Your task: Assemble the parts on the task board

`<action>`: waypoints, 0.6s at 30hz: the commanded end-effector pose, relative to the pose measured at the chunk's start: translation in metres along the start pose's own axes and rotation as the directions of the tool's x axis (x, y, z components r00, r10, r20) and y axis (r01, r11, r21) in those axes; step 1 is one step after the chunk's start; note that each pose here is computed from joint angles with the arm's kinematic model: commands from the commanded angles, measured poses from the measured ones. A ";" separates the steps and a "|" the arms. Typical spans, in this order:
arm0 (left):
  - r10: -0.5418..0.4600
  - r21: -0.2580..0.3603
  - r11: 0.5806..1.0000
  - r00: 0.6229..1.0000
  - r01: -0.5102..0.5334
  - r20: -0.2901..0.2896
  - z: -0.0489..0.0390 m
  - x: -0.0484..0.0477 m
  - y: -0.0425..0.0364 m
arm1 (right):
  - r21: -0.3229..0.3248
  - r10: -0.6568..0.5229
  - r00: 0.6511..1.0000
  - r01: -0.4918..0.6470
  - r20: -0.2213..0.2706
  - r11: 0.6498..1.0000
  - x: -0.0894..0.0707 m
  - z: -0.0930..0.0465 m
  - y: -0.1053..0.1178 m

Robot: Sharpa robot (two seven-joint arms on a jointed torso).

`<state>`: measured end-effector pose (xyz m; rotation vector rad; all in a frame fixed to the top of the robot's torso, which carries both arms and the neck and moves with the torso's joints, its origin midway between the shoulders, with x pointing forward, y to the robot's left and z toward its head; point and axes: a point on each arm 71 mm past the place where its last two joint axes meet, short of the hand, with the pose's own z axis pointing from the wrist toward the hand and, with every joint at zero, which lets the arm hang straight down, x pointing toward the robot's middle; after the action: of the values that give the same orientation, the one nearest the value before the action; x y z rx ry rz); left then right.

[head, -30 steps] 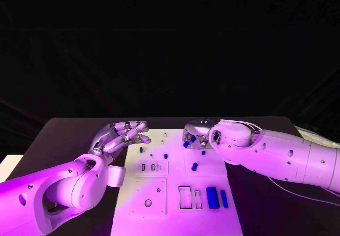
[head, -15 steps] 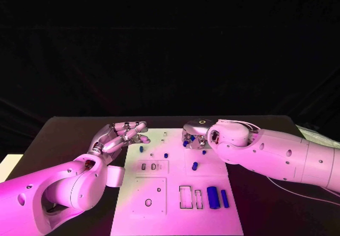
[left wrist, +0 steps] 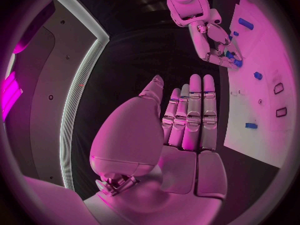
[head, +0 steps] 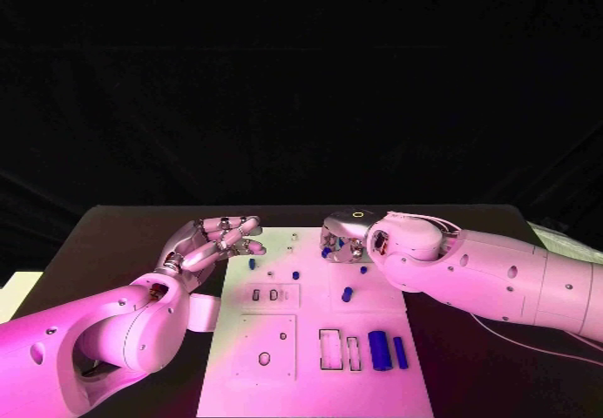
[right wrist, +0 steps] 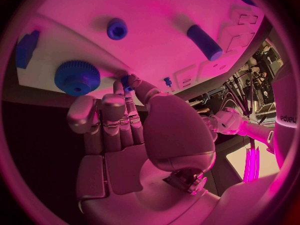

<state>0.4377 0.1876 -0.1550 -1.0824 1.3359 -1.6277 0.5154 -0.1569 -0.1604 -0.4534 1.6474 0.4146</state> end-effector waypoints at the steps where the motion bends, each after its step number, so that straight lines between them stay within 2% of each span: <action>1: -0.005 0.003 1.000 1.000 0.005 -0.021 0.0003 0.0009 -0.0010 | 0.007 0.042 0.990 -0.043 0.135 0.999 -0.011 0.000 0.005; 6: -0.003 0.000 1.000 1.000 0.003 -0.017 -0.0002 -0.0018 -0.0009 | 0.028 0.054 0.982 -0.060 0.181 0.998 -0.015 0.005 0.009; 18: -0.002 -0.003 1.000 1.000 0.002 -0.016 -0.0016 -0.0041 -0.0015 | 0.037 0.053 0.975 -0.062 0.214 0.997 -0.019 0.024 0.019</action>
<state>0.4387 0.1948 -0.1559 -1.0896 1.3394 -1.6117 0.5270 -0.1267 -0.1461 -0.3392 1.4860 0.4619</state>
